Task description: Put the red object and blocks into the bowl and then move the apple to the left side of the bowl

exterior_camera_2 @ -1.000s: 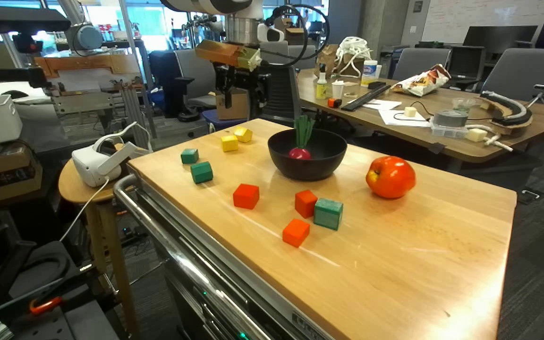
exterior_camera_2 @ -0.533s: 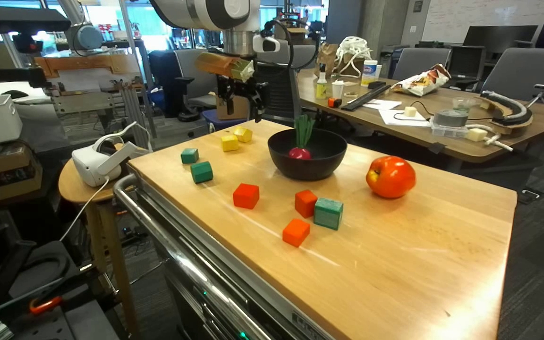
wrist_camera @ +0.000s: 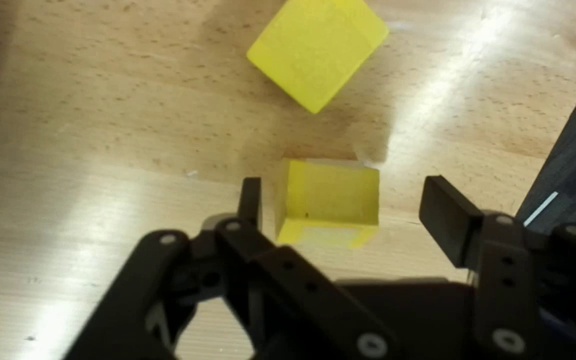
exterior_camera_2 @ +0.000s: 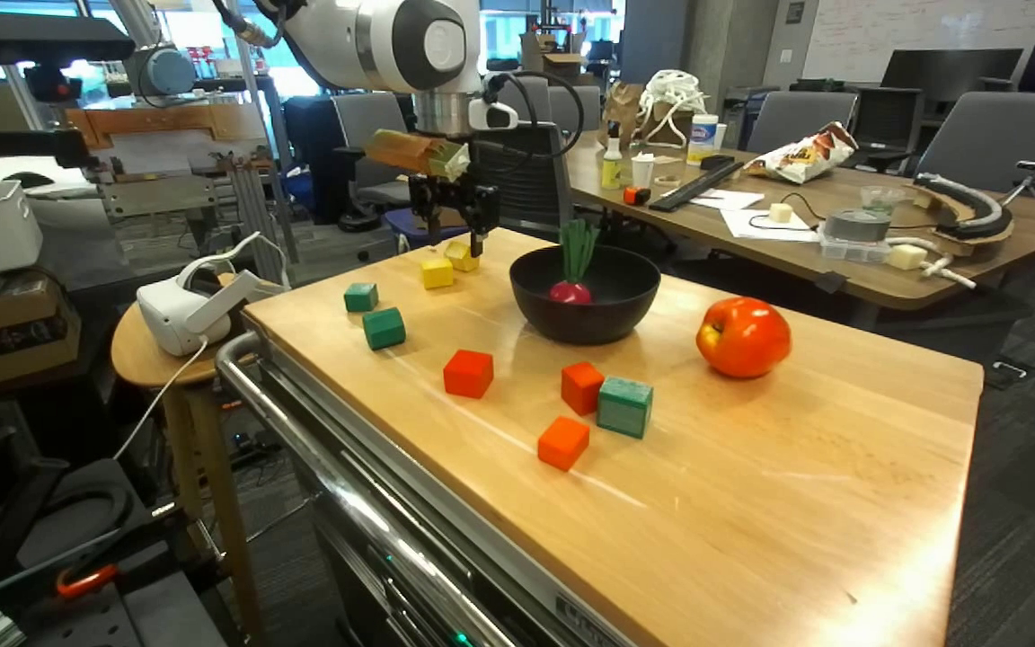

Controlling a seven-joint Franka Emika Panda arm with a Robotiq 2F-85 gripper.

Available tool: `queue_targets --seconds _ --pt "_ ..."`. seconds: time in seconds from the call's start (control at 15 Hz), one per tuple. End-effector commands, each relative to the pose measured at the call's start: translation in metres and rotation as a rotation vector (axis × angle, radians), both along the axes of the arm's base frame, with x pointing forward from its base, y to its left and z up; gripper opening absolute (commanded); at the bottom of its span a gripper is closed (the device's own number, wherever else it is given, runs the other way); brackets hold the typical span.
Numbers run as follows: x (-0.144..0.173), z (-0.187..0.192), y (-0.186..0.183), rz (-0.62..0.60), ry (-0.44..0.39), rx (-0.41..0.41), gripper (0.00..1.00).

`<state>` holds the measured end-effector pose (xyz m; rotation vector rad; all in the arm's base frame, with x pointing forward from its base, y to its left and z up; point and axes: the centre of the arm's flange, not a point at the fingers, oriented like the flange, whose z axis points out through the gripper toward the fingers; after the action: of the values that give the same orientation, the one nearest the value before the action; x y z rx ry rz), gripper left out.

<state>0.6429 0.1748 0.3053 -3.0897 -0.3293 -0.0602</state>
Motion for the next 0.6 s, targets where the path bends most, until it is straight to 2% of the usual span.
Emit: queue_targets --seconds 0.0,0.27,0.4,0.53 --pt "0.014 0.000 0.008 -0.015 -0.009 -0.035 0.49" --pt "0.015 0.005 0.002 -0.027 -0.024 -0.044 0.21" --pt "0.015 0.033 -0.016 -0.051 -0.081 -0.075 0.21" --pt "0.007 0.081 -0.049 -0.079 -0.162 -0.111 0.21"
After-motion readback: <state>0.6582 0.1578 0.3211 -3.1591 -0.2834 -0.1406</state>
